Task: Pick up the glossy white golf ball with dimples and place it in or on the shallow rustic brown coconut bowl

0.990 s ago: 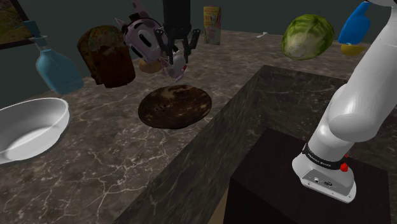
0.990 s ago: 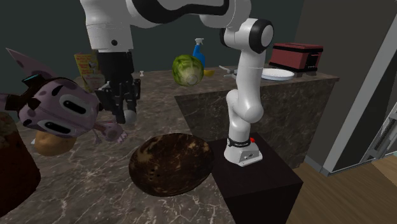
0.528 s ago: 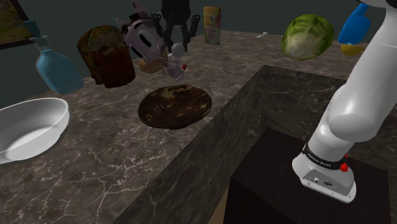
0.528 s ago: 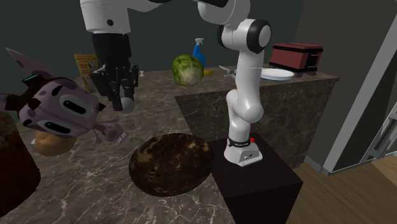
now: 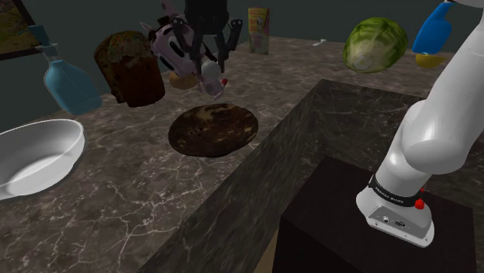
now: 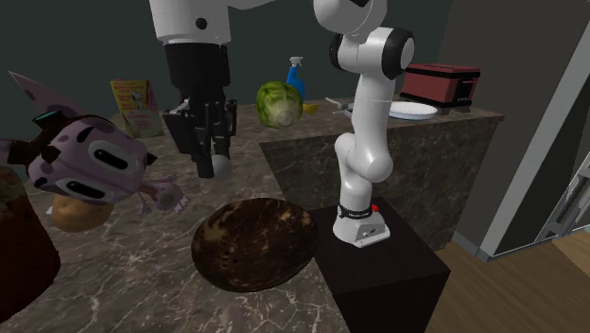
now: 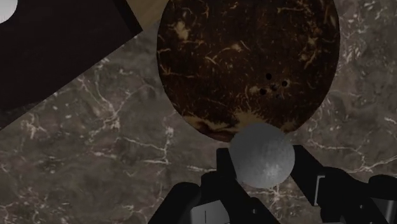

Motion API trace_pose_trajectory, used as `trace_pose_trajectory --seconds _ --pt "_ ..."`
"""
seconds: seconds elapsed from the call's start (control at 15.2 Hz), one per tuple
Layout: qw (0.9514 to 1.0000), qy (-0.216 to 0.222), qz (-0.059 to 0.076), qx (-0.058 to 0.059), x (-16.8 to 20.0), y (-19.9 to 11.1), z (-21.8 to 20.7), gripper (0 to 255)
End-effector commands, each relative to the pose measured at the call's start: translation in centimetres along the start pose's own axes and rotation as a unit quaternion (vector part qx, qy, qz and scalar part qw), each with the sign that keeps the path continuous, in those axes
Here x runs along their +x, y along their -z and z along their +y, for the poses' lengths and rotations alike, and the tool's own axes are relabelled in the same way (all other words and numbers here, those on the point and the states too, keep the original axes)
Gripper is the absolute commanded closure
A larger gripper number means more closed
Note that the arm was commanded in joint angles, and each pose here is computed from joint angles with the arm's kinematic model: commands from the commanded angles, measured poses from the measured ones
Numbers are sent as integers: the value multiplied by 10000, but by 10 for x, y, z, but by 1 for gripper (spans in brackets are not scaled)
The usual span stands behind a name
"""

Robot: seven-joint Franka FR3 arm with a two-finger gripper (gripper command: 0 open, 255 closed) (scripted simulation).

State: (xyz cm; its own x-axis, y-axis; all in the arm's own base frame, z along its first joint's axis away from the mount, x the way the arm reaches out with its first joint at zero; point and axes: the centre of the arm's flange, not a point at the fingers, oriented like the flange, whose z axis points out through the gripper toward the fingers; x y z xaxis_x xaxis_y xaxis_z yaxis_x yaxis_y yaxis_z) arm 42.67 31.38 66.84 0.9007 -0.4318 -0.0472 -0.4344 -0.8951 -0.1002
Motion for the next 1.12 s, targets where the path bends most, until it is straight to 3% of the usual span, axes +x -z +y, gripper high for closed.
trace_pose_trajectory --seconds 0.0,0.26,1.06 --pt "10000 -6 1 -1 -25 -1 -9 255" --pt "10000 -6 1 -1 -68 -4 -27 255" --pt "10000 -6 1 -1 -65 -67 -21 255"
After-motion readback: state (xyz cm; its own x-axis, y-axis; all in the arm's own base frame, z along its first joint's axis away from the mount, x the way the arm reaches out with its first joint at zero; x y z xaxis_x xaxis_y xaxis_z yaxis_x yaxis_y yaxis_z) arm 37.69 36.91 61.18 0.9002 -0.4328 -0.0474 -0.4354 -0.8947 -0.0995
